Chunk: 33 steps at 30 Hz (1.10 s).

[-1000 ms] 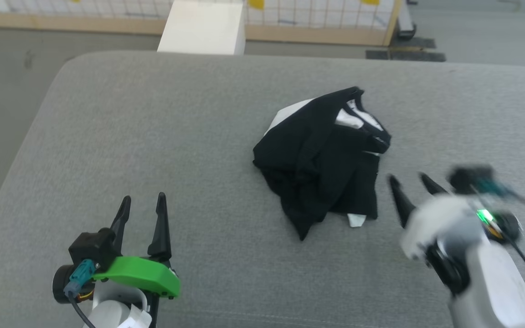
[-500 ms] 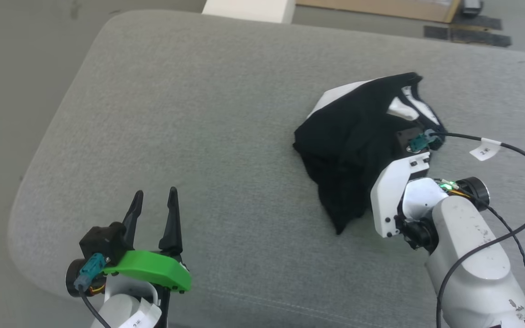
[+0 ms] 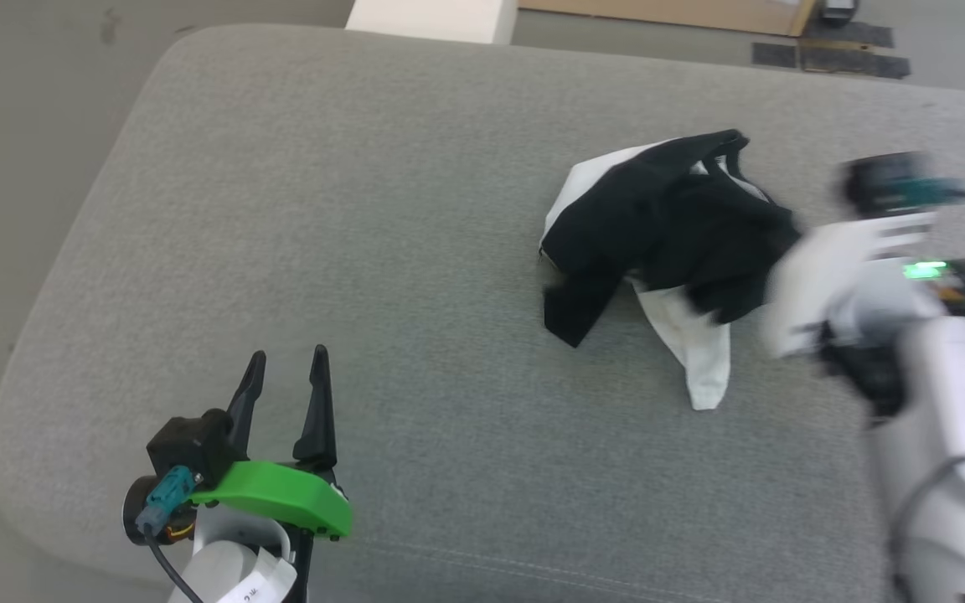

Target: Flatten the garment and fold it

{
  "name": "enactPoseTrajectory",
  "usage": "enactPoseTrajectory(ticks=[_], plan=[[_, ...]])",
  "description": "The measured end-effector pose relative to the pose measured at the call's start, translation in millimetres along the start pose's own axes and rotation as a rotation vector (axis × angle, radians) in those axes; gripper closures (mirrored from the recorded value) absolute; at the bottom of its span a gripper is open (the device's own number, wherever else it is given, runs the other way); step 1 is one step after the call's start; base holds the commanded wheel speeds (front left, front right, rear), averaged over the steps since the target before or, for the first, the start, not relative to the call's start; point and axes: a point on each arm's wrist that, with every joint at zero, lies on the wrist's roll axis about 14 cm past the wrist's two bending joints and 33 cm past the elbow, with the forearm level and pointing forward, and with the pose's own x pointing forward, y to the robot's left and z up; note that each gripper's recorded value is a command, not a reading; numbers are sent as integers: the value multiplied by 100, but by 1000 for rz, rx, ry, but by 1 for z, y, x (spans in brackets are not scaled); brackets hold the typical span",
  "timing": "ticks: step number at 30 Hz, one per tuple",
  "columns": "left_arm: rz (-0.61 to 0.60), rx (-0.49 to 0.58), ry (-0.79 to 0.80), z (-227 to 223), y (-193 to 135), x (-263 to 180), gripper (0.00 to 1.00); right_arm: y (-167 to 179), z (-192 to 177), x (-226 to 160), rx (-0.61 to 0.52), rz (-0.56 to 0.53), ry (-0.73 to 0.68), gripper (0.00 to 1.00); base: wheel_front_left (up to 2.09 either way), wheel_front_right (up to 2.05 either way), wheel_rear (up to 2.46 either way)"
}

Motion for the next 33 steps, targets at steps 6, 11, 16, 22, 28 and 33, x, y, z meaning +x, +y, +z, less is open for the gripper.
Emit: enactPoseTrajectory(ticks=[6,11,16,22,28,33], plan=[[-65,-17,7,-4,-22,4,0,-127,-18,-70,39,-354,39,100,0,0,0],[-89,-25,13,-6,-30,5,0,-152,-109,-117,143,-470,310,100,0,0,0],[-93,-24,20,-8,-31,5,0,-138,-141,-130,218,-465,360,42,0,0,0],[-116,-32,12,-4,-38,2,0,-145,-85,-134,275,-469,18,0,0,0,0],[-239,-94,33,9,-82,16,0,-159,-46,-157,252,-518,-224,0,0,0,0],[-437,-89,167,9,-152,36,0,-161,-46,-167,225,-537,-243,0,0,0,0]])
